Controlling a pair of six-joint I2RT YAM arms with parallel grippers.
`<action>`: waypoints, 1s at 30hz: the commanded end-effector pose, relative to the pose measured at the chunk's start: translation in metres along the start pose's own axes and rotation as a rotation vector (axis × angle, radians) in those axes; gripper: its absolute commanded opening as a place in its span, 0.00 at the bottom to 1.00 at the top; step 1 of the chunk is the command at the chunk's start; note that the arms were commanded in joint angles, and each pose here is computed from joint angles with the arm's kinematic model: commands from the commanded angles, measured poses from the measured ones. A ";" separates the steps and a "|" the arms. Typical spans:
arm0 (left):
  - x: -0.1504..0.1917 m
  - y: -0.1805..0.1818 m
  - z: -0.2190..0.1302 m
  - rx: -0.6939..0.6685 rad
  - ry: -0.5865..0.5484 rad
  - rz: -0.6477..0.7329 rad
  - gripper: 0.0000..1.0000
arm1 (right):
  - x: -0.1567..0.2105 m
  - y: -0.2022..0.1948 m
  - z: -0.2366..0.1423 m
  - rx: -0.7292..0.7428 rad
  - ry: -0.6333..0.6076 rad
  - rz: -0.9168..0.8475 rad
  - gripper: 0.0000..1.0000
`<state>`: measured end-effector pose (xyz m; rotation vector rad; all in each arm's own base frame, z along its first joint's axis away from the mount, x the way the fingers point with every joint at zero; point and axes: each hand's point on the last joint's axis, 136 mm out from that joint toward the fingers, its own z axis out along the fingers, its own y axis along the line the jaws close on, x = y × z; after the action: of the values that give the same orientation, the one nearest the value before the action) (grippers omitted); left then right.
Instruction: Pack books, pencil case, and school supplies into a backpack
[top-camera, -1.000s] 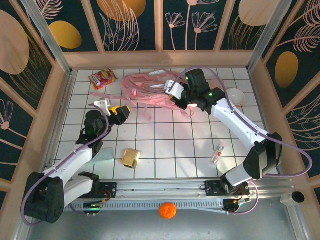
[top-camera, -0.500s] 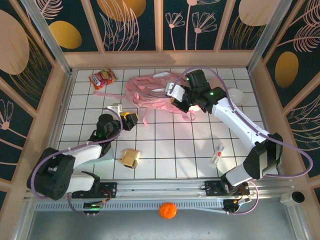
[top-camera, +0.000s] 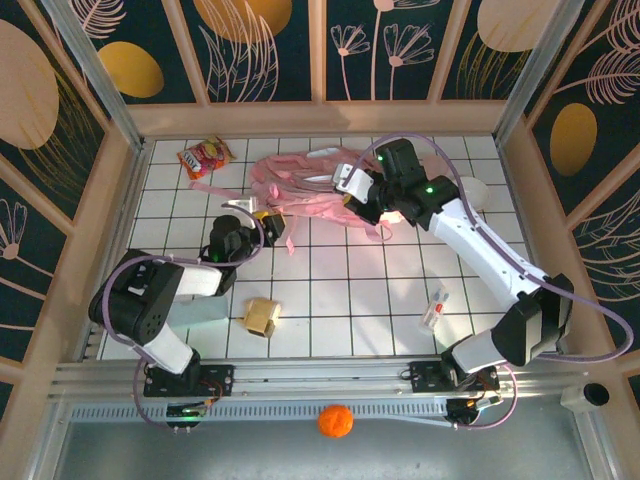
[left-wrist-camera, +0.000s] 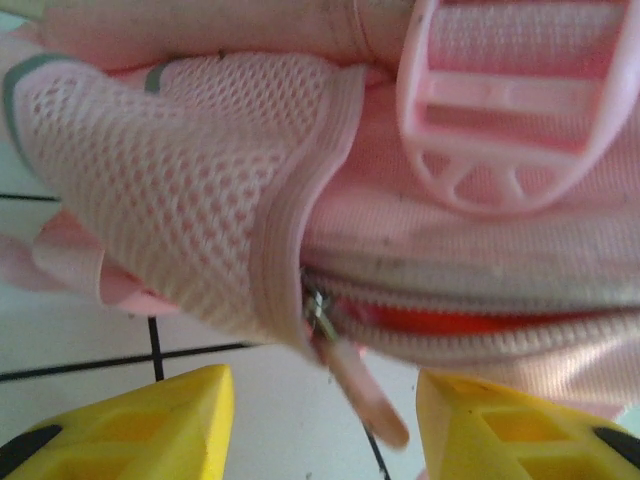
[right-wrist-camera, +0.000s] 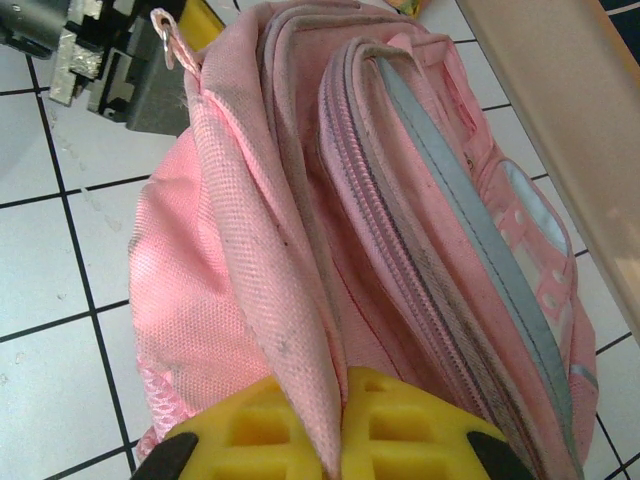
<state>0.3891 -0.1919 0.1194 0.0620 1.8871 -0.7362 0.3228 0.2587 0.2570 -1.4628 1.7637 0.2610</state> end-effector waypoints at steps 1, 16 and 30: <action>-0.018 -0.017 0.010 0.072 -0.057 0.044 0.43 | -0.040 -0.010 -0.026 0.062 -0.160 -0.016 0.00; -0.003 -0.058 -0.009 0.278 0.064 0.009 0.00 | -0.024 -0.037 0.009 0.271 -0.105 0.225 0.00; -0.005 -0.123 -0.048 0.594 0.228 0.110 0.00 | 0.010 -0.042 0.044 0.362 -0.067 0.443 0.00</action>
<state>0.3383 -0.2405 0.1463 0.3788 1.9438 -1.0838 0.3472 0.2632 0.2111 -1.0229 2.0181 0.2170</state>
